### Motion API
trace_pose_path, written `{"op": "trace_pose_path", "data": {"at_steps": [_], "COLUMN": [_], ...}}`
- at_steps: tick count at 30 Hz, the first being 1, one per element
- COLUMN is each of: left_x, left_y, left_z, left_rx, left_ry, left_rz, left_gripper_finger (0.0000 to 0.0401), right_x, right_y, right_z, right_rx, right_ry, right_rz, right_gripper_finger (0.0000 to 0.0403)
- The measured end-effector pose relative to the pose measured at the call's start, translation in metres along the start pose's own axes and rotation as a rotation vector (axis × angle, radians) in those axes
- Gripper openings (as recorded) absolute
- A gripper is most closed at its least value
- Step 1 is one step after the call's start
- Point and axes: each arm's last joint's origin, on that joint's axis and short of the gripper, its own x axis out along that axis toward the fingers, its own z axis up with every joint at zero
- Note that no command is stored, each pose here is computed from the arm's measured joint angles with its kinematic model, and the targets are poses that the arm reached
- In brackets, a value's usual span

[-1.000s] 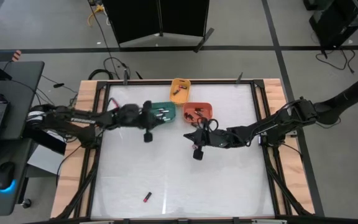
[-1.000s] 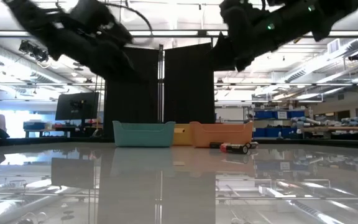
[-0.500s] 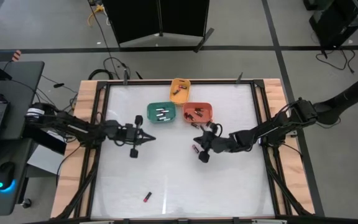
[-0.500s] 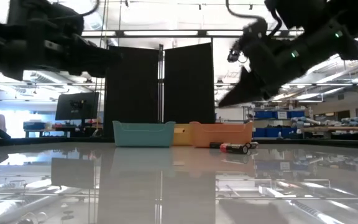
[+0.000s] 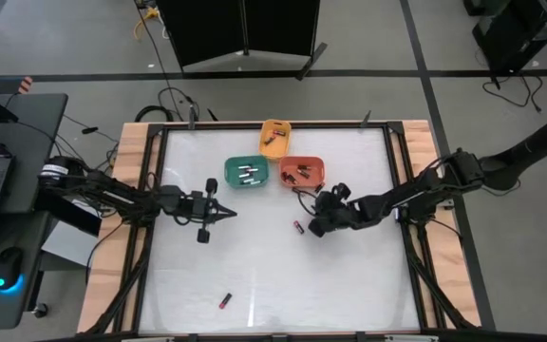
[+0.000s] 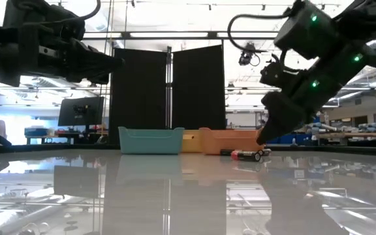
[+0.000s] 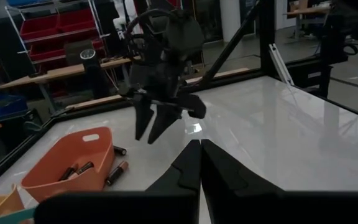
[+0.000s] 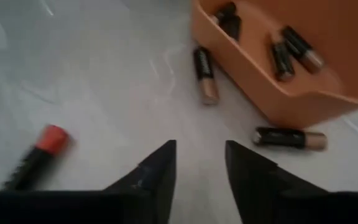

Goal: Sort batteries
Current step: Put the brown battery into the orange bin

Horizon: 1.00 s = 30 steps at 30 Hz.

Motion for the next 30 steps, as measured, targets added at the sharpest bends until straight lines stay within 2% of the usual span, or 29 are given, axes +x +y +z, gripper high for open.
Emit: {"op": "trace_pose_path", "data": {"at_steps": [9,15,21,30], "left_x": [0.000,0.000,0.000,0.000], "left_y": [0.000,0.000,0.000,0.000], "left_z": [0.000,-0.001,-0.001,-0.001], "left_rx": [-0.001,-0.001,-0.002,-0.003], "left_ry": [0.005,0.012,0.012,0.015], "left_rz": [-0.001,-0.002,-0.002,-0.003], "left_gripper_finger": [0.0017,0.0017,0.0017,0.0017], "right_x": [0.017,0.026,0.032,0.051], "right_y": [-0.026,-0.038,-0.048,-0.053], "right_z": [0.010,0.016,0.020,0.014], "right_rx": [0.067,0.064,0.059,0.065], "right_ry": [0.041,0.083,0.099,0.158], "right_rz": [-0.105,-0.095,-0.109,-0.105], "right_gripper_finger": [0.0253,0.0294,0.0307,0.0289]}}
